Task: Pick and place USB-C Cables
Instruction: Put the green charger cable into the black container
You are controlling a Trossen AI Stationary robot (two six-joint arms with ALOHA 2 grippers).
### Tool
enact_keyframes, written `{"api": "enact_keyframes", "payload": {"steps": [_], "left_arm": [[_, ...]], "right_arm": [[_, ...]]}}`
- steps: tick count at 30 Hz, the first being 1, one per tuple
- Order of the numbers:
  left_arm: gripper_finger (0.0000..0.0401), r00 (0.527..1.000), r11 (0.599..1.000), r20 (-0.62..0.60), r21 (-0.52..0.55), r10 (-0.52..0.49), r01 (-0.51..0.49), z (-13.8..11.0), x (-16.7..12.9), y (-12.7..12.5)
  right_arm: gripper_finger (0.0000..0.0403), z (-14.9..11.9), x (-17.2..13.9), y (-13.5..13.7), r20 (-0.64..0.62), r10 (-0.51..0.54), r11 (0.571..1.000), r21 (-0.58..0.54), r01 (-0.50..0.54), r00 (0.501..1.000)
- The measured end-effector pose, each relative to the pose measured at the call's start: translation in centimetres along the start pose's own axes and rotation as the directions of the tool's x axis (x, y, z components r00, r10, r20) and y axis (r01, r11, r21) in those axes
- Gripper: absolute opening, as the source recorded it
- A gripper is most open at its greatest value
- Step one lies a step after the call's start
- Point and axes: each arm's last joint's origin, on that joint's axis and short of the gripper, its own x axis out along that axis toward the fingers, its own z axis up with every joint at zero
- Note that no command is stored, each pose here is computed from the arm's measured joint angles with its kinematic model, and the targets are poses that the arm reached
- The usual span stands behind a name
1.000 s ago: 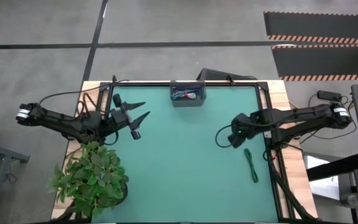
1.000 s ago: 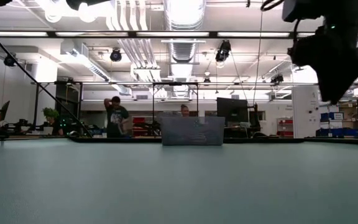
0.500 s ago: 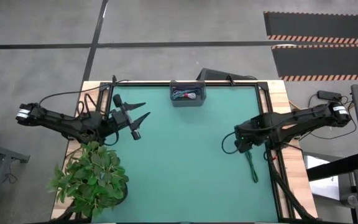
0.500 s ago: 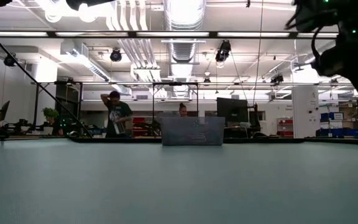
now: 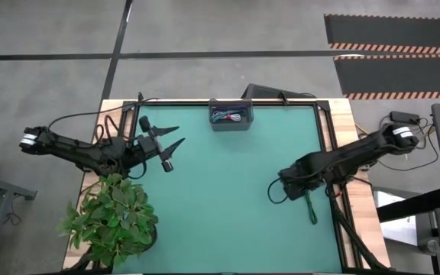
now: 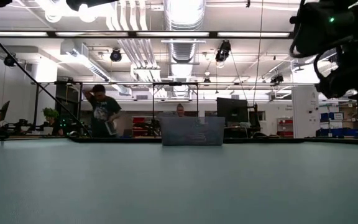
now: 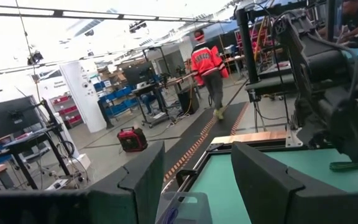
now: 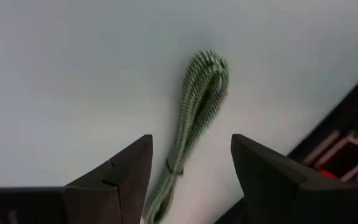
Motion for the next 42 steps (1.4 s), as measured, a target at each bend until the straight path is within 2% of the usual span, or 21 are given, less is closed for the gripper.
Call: {"api": "enact_keyframes", "payload": {"steps": [11, 18, 23, 35, 42], "left_arm": [[0.0171, 1.0, 1.0, -0.013, 0.013, -0.006, 0.006, -0.2, 0.0, -0.1], [0.0171, 1.0, 1.0, -0.015, 0.014, -0.006, 0.007, -0.2, 0.0, -0.1], [0.0171, 1.0, 1.0, -0.018, 0.017, -0.008, 0.008, -0.3, 0.0, -0.1], [0.0171, 1.0, 1.0, -0.018, 0.017, -0.008, 0.008, -0.3, 0.0, -0.1], [0.0171, 1.0, 1.0, -0.019, 0.017, -0.008, 0.009, -0.3, 0.0, -0.1]], "right_arm": [[0.021, 0.9, 2.5, 1.3, -0.073, -0.138, 0.99, 0.007, 0.138, 0.988], [0.0204, 1.5, 4.1, 2.2, -0.121, -0.17, 0.985, -0.025, 0.168, 0.978], [0.0172, 1.6, 4.4, 2.5, -0.132, -0.171, 0.985, -0.033, 0.168, 0.976], [0.0056, 1.7, 3.4, 3.7, -0.105, -0.101, 0.994, -0.057, 0.095, 0.989], [0.0027, 1.6, 2.1, 4.7, -0.082, -0.047, 0.994, -0.099, 0.038, 0.996]]}}
